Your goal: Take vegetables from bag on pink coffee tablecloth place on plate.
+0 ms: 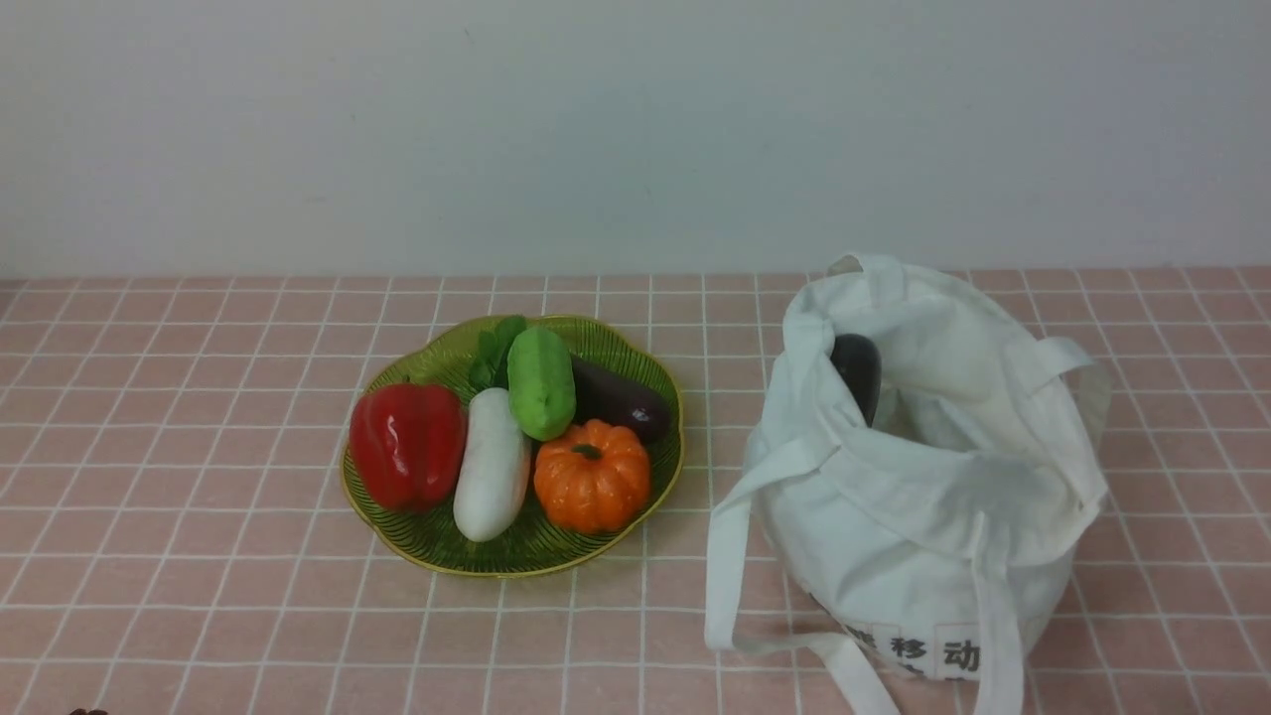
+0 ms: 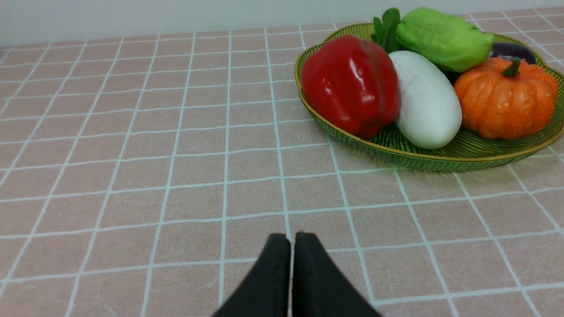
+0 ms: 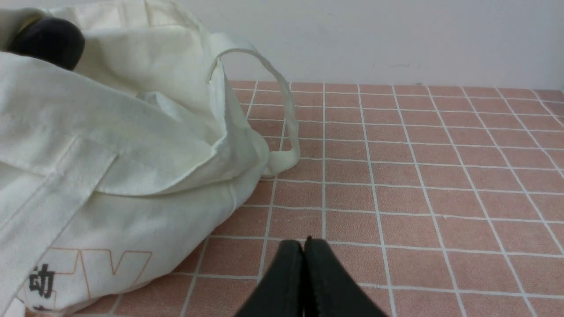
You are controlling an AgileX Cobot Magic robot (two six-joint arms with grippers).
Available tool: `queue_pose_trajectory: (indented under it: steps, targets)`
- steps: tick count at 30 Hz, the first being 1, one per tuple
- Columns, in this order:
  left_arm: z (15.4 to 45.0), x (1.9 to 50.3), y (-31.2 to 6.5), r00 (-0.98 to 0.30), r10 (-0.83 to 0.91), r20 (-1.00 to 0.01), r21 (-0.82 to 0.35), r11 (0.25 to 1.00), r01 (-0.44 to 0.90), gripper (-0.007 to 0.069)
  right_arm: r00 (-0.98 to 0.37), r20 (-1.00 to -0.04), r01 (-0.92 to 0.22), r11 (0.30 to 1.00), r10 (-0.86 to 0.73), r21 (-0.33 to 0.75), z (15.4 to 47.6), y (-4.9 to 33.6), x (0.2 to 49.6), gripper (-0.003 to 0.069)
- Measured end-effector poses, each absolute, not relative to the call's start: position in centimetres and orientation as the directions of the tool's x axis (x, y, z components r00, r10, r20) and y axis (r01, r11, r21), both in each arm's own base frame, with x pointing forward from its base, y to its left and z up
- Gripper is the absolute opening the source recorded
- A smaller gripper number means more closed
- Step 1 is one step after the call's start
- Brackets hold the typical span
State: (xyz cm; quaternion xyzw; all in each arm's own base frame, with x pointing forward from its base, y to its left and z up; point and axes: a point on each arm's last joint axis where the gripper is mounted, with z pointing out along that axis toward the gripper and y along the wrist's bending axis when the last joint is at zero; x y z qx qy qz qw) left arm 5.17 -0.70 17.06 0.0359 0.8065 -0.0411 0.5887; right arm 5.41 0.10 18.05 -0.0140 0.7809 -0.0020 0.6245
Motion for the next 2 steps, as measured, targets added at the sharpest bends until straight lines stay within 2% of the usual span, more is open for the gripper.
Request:
queue_pose_trajectory:
  steps: [2]
  targets:
    - [17.06, 5.17, -0.7, -0.304, 0.01, -0.953, -0.024, 0.994, 0.106, -0.0006, -0.219, -0.975, -0.02, 1.0, -0.025, -0.021, 18.05, 0.1, 5.41, -0.0015]
